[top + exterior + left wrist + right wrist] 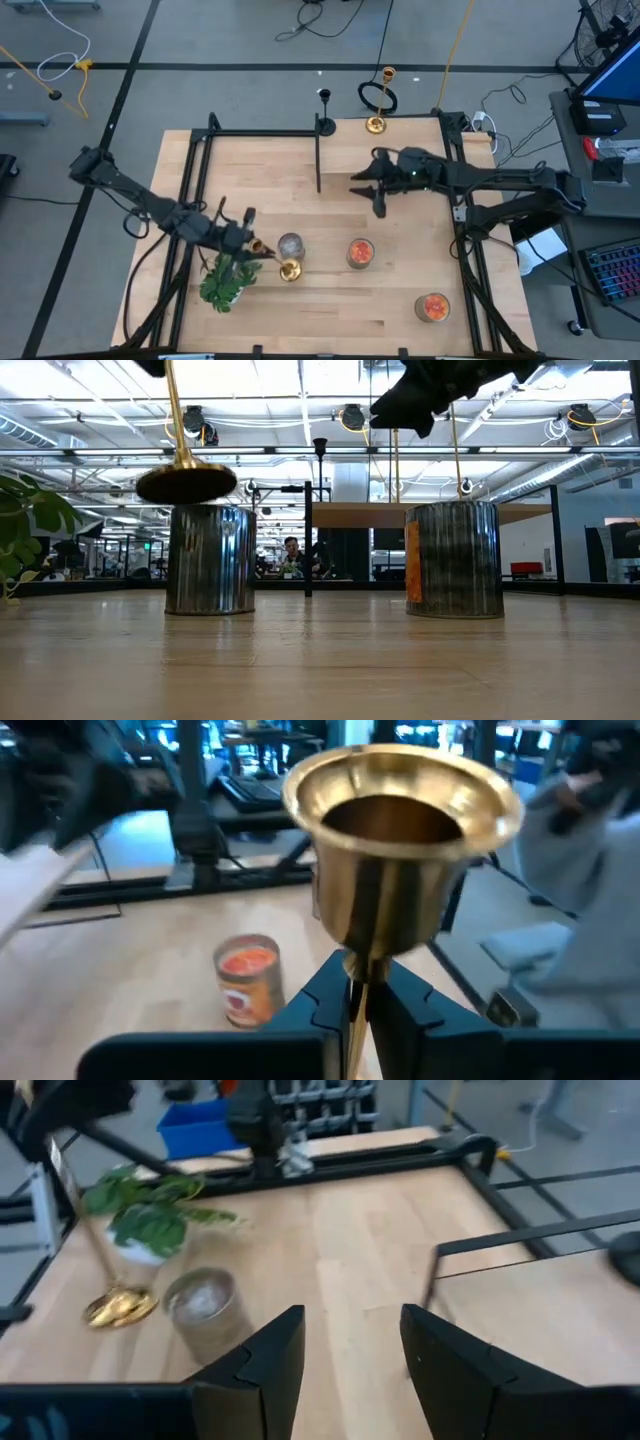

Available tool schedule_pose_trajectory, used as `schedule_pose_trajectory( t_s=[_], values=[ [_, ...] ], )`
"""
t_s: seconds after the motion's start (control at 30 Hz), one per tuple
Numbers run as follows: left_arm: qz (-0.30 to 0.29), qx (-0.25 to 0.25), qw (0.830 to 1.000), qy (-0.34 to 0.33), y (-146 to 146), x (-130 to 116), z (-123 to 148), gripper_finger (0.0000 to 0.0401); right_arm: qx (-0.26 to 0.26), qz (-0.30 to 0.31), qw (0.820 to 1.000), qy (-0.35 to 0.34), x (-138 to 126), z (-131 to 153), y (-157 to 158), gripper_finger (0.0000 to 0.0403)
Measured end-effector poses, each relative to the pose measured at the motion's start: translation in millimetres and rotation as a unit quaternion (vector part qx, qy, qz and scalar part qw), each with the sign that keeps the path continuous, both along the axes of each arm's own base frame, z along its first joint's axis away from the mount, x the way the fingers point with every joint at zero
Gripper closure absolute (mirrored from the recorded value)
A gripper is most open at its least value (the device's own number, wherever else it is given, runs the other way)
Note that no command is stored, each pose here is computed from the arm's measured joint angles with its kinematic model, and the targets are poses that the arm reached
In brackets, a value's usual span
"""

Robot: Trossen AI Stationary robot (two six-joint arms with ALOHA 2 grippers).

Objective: Pick & Place candle stick holders
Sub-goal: Put the gold candle holder on the shelf

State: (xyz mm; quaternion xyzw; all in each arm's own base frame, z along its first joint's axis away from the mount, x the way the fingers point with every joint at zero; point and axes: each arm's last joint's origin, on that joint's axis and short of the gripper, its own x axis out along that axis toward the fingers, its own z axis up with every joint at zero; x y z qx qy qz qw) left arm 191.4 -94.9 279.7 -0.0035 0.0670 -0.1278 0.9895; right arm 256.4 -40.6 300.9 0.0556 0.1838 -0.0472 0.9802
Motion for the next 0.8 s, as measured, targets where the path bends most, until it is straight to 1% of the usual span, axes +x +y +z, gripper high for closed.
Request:
schedule_pose_trajectory(
  t_s=[0.1,0.2,0.3,0.5,0.67,0.73,0.8],
  values=[
    [0.014,-0.013,1.000,-0.025,4.7,4.2,17.9,0.0386,-0.002,0.021,1.000,-0.012,9.0,-2.3,10.0,0.0241],
    [0.045,-0.032,0.998,-0.041,13.4,8.5,32.4,0.0385,-0.007,0.040,0.998,-0.046,18.9,-1.0,18.9,0.0241],
    [0.073,-0.042,0.995,-0.050,24.6,12.7,39.6,0.0377,-0.019,0.056,0.996,-0.072,27.4,-0.9,25.8,0.0241],
    [0.156,-0.035,0.985,-0.063,52.1,27.1,38.5,0.0385,-0.028,0.069,0.993,-0.097,43.8,-9.1,32.1,0.0242],
    [0.194,-0.030,0.978,-0.068,70.9,47.1,30.0,0.0382,-0.026,0.066,0.991,-0.116,55.4,-16.0,31.1,0.0243],
    [0.209,-0.030,0.975,-0.066,77.1,56.2,24.0,0.0378,-0.036,0.068,0.990,-0.116,56.5,-17.3,30.3,0.0243],
    [0.219,-0.035,0.972,-0.078,81.4,64.2,21.0,0.0378,-0.040,0.067,0.990,-0.116,56.2,-17.0,29.0,0.0243]
  ],
)
